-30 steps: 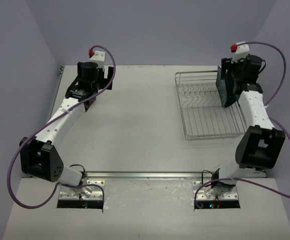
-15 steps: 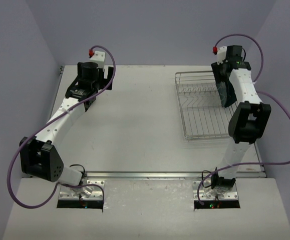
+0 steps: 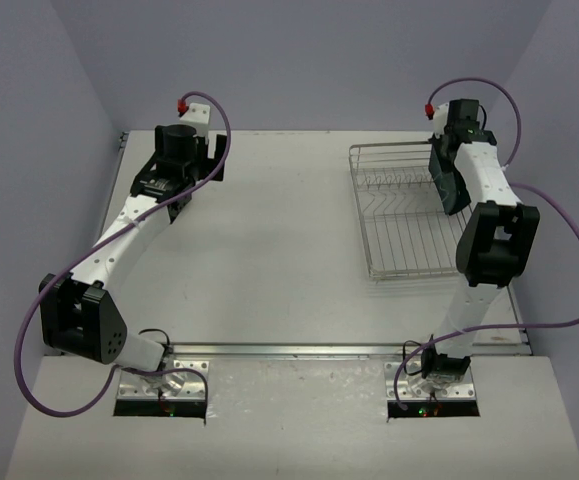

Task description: Unload the plates from the dish rack

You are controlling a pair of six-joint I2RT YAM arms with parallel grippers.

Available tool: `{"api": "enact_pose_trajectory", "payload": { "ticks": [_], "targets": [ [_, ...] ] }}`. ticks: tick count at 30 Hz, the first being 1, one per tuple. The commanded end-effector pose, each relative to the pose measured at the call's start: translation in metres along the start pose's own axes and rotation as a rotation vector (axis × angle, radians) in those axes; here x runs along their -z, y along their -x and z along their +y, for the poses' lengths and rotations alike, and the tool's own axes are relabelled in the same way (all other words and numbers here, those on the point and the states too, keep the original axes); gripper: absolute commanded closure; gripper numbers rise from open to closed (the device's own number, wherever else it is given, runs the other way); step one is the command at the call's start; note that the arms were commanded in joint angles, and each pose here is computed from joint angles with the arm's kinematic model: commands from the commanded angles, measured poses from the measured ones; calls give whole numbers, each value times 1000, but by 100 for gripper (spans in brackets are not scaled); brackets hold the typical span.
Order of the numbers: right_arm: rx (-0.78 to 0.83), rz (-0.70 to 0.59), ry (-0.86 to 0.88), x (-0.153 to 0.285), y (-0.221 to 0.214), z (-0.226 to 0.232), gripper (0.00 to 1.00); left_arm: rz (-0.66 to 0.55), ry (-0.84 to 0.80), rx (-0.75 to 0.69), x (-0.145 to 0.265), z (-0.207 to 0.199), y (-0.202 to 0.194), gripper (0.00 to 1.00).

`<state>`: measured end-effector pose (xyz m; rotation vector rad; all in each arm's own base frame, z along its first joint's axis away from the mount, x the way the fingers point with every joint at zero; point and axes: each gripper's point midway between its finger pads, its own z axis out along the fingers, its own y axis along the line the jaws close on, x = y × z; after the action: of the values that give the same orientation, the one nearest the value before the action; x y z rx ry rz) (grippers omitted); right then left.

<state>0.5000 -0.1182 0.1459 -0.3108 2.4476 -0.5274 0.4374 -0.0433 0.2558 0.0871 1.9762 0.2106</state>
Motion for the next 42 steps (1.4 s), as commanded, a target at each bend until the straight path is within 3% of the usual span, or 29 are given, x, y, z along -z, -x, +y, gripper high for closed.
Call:
{"api": "enact_pose_trajectory", "payload": {
  "ticks": [1, 17, 20, 22, 26, 29, 33, 34, 36, 42],
  "targets": [
    [-11, -115, -74, 40, 38, -20, 100, -77, -1, 32, 10, 1, 28, 0],
    [-190, -414, -119, 182, 107, -62, 100, -102, -37, 58, 17, -2, 42, 0],
    [-216, -478, -93, 209, 115, -63, 100, -107, -98, 90, 22, -10, 47, 0],
    [-247, -531, -46, 225, 120, -58, 100, -118, -259, 126, 32, -29, 49, 0],
    [-310, -664, 224, 262, 128, -14, 100, -123, -689, 272, 71, -83, 39, 0],
    [-392, -707, 574, 285, 128, 45, 100, -137, -1008, 360, 115, -122, 32, 0],
    [-508, -701, 1015, 311, 113, 110, 100, -77, -1186, 537, 136, -141, 17, 2],
    [-523, -711, 1056, 307, 111, 117, 100, -32, -1203, 595, 137, -144, 11, 3],
    [-593, -668, 1187, 320, 106, 129, 100, -50, -1268, 635, 148, -149, 17, 4],
    [-715, -578, 1368, 322, 105, 149, 100, -56, -1356, 698, 164, -172, 27, 5]
  ]
}}
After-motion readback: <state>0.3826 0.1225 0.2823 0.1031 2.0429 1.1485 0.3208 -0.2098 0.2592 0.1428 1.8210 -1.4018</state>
